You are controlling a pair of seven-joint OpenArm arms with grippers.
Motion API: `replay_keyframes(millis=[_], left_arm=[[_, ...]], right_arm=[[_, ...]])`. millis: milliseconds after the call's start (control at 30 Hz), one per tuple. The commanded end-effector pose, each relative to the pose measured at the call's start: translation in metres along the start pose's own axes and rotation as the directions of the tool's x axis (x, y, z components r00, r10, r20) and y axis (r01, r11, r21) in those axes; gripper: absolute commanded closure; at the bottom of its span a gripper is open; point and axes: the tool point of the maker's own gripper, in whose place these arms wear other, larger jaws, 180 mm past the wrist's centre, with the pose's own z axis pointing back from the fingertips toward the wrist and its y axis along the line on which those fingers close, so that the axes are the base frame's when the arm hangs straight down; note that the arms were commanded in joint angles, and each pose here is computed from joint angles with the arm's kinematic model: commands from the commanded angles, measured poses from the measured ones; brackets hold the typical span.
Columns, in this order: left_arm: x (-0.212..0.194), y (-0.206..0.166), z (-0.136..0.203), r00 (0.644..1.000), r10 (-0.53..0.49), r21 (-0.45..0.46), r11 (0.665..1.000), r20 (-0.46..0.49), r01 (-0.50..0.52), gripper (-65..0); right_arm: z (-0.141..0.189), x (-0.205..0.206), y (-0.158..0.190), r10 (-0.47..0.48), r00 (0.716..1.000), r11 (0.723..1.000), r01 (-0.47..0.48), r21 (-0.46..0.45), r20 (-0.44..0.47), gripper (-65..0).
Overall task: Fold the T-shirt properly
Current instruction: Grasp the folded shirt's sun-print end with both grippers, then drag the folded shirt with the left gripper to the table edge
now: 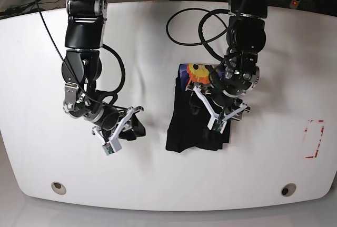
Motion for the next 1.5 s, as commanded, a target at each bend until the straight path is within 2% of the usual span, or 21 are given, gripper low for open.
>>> replay_keyframes(millis=[0,100,233,433,533,600,767,933,1100,1267,1467], left_arm=[[0.010,-0.002,-0.006,0.999,0.008,0.007,1.000,0.043,-0.008,-44.4],[-0.008,0.000,-0.020,0.999,0.046,0.024,0.999,0.029,-0.046,-44.6],[-0.052,-0.001,-0.035,0.995,0.067,0.016,0.998,-0.074,-0.066,-44.6],[-0.109,0.044,-0.027,0.981,0.035,0.082,0.996,-0.190,-0.019,-44.4],[-0.134,0.093,-0.006,0.971,0.056,0.158,0.987,-0.234,-0.019,-44.4],[-0.147,0.122,0.010,0.966,0.068,0.171,0.985,-0.251,-0.025,-44.4],[-0.176,0.197,0.063,0.945,0.032,0.223,0.974,-0.324,0.043,-44.0],[-0.213,0.270,0.120,0.896,0.048,0.311,0.945,-0.441,0.103,-44.0],[-0.232,0.315,0.162,0.870,0.049,0.323,0.937,-0.491,0.130,-44.0],[-0.231,0.352,0.199,0.871,0.056,0.353,0.926,-0.487,0.137,-44.0],[-0.212,0.376,0.222,0.874,0.039,0.372,0.913,-0.484,0.166,-43.9]], right_arm=[[0.007,0.021,-0.003,0.023,0.998,1.000,-0.024,0.000,0.062,-18.9],[0.009,0.012,-0.006,0.013,0.999,1.000,-0.012,-0.006,0.047,-18.9],[0.009,0.003,-0.005,0.004,0.999,1.000,-0.004,-0.005,0.035,-18.9],[0.014,0.001,-0.011,-0.014,0.999,1.000,0.015,-0.022,0.044,-18.9],[0.019,0.008,-0.012,0.004,0.999,0.999,-0.002,-0.032,0.053,-18.9],[0.021,0.011,-0.011,0.019,0.999,0.999,-0.018,-0.035,0.043,-18.9],[0.028,0.022,-0.007,0.056,0.997,0.998,-0.053,-0.044,0.062,-18.9],[0.028,0.016,-0.004,0.055,0.997,0.998,-0.053,-0.041,0.055,-18.9],[0.028,0.005,-0.001,0.043,0.998,0.998,-0.042,-0.036,0.039,-18.9],[0.033,-0.009,0.006,0.044,0.999,0.999,-0.043,-0.032,0.026,-18.9],[0.036,-0.020,0.011,0.042,0.999,0.999,-0.041,-0.031,0.012,-18.9]])
